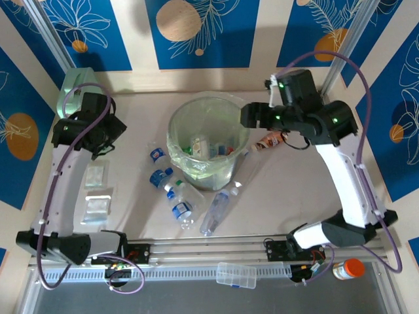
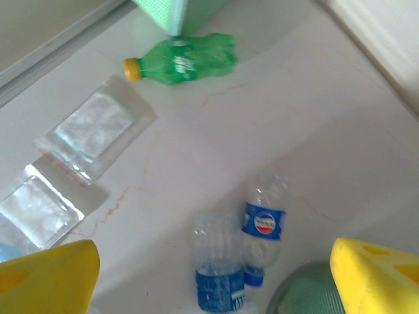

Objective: Put the plastic bottles in the bin

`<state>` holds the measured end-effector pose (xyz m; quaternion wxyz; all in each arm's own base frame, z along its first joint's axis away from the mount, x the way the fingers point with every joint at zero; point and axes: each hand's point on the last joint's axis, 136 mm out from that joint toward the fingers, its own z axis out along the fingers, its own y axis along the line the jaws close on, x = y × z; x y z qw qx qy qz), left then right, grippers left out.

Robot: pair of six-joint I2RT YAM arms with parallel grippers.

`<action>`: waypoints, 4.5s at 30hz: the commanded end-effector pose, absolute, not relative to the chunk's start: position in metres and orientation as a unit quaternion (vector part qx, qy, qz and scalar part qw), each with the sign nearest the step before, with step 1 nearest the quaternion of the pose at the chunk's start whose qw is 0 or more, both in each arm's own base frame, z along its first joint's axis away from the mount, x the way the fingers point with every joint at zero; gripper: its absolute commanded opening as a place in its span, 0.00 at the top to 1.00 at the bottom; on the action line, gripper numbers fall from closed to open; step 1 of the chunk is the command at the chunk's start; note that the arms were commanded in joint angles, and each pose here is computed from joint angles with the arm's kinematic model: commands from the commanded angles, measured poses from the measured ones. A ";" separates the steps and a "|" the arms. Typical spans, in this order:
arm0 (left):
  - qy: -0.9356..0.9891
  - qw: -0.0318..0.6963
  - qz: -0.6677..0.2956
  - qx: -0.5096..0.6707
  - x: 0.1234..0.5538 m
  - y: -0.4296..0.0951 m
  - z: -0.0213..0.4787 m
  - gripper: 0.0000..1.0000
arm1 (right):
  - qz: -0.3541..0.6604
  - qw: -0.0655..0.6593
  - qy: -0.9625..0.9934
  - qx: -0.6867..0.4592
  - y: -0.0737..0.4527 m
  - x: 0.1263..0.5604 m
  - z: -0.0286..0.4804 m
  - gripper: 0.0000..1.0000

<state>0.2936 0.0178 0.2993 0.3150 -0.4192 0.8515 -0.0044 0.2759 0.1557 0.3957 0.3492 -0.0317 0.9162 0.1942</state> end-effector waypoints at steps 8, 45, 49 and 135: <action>0.910 0.277 0.177 -0.254 0.387 0.089 0.245 0.09 | 0.218 0.304 0.927 0.009 0.120 0.211 0.352 0.21; 0.962 0.129 0.225 -0.086 0.487 0.122 0.056 0.06 | 0.223 0.232 0.947 0.024 0.115 0.193 0.310 0.21; 0.967 0.113 0.213 -0.088 0.481 0.119 0.042 0.07 | 0.229 0.229 0.946 0.030 0.117 0.195 0.310 0.21; 0.901 0.335 -0.220 0.166 0.365 -0.329 0.325 0.59 | 0.349 0.325 0.860 0.181 0.113 0.220 0.379 0.24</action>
